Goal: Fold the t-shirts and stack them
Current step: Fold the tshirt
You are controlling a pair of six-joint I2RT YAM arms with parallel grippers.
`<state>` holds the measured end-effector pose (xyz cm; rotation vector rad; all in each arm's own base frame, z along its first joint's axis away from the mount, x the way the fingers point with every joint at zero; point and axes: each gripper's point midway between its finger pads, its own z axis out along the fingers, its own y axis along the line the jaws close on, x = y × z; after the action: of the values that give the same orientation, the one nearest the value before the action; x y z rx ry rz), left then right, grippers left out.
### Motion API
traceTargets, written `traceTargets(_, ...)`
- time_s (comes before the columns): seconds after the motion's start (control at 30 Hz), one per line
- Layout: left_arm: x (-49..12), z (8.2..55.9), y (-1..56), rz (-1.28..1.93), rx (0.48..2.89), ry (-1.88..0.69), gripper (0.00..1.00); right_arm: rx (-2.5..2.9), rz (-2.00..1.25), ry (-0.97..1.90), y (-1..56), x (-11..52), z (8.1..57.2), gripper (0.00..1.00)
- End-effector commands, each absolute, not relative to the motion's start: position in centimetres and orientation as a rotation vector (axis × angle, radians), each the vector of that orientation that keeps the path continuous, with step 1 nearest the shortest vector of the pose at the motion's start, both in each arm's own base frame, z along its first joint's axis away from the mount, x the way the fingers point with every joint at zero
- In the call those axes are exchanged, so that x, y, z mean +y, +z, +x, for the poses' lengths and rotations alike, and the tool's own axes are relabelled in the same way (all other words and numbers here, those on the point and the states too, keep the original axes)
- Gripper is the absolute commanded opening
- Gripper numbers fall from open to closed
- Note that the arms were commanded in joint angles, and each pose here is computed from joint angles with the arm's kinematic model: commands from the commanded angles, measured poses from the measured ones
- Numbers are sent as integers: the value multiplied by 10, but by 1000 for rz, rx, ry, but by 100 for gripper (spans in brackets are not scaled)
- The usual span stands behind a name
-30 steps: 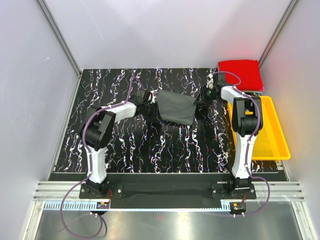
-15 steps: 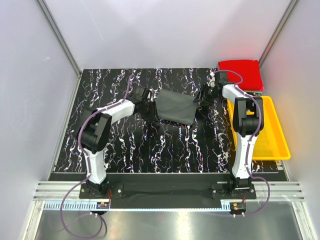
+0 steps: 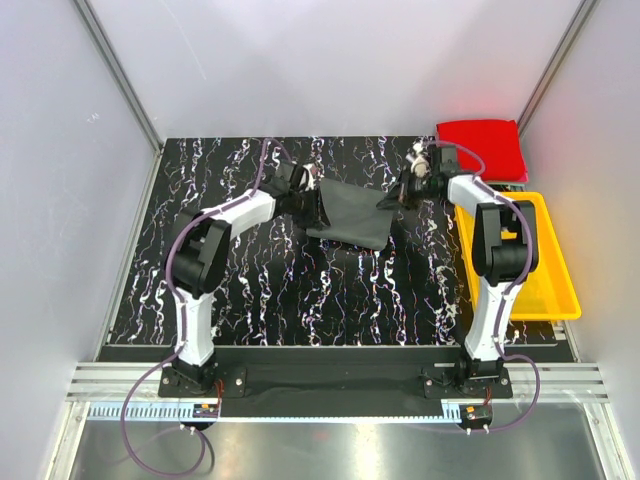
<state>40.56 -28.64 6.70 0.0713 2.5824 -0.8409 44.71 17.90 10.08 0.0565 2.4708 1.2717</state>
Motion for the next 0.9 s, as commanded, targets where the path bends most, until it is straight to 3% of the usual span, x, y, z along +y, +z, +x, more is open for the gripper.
traceTargets(0.0,-281,419,54,60,2589,-811,36,2450,52,1516,82,200,425,2)
traceTargets(0.17,-260,420,33,29,2634,-639,36,2533,73,1514,36,194,405,2)
traceTargets(0.37,-246,419,25,15,2663,-532,35,2571,54,1415,35,185,401,1)
traceTargets(0.67,-263,420,90,60,2559,-631,36,2464,-83,1403,105,207,396,2)
traceTargets(0.87,-294,417,122,75,2477,-847,38,2467,-114,1459,90,231,382,4)
